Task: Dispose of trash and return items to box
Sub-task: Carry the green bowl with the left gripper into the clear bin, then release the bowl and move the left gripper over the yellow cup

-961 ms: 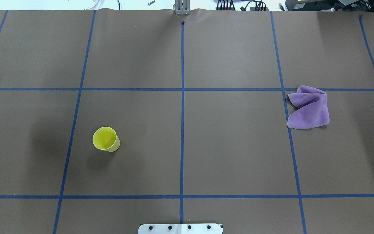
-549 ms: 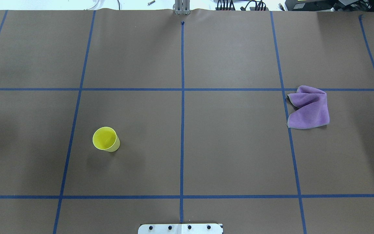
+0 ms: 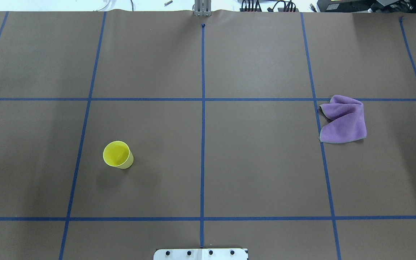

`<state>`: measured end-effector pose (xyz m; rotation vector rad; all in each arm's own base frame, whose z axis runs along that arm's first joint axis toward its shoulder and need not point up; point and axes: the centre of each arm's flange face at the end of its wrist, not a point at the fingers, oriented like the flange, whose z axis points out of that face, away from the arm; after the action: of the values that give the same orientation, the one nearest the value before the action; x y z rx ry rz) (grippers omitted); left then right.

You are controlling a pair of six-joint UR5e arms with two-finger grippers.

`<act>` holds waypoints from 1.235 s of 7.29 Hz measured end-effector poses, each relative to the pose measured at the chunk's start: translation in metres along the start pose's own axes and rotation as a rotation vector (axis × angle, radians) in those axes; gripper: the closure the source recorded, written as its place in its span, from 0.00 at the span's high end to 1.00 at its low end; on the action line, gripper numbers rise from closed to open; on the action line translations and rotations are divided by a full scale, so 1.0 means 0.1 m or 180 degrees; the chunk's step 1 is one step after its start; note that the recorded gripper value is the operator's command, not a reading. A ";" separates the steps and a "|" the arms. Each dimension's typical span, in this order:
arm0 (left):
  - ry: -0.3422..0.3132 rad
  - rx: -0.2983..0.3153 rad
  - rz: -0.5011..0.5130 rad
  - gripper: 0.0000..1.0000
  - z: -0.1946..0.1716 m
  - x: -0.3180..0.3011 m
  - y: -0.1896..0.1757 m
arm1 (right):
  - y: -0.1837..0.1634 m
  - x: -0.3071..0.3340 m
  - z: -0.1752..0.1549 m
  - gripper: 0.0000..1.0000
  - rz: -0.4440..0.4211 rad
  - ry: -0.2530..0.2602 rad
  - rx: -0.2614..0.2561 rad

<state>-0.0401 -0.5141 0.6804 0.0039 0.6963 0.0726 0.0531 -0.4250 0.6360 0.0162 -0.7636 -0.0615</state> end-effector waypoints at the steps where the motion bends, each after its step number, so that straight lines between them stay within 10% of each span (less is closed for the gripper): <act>1: 0.0002 0.0057 -0.0090 0.00 0.09 -0.04 0.04 | 0.00 0.00 0.01 1.00 -0.0007 0.0001 -0.0002; 7: 0.0019 0.0036 -0.0264 0.00 0.70 0.31 -0.01 | 0.00 -0.02 0.04 1.00 -0.0022 0.0000 -0.0026; 9: 0.0034 0.0038 -0.0258 0.57 0.77 0.30 -0.01 | 0.00 -0.02 0.04 1.00 -0.0023 0.0001 -0.0027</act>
<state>0.0323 -0.5119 0.7204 -0.0133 0.7068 -0.0094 0.0486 -0.4253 0.6379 0.0110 -0.7629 -0.0717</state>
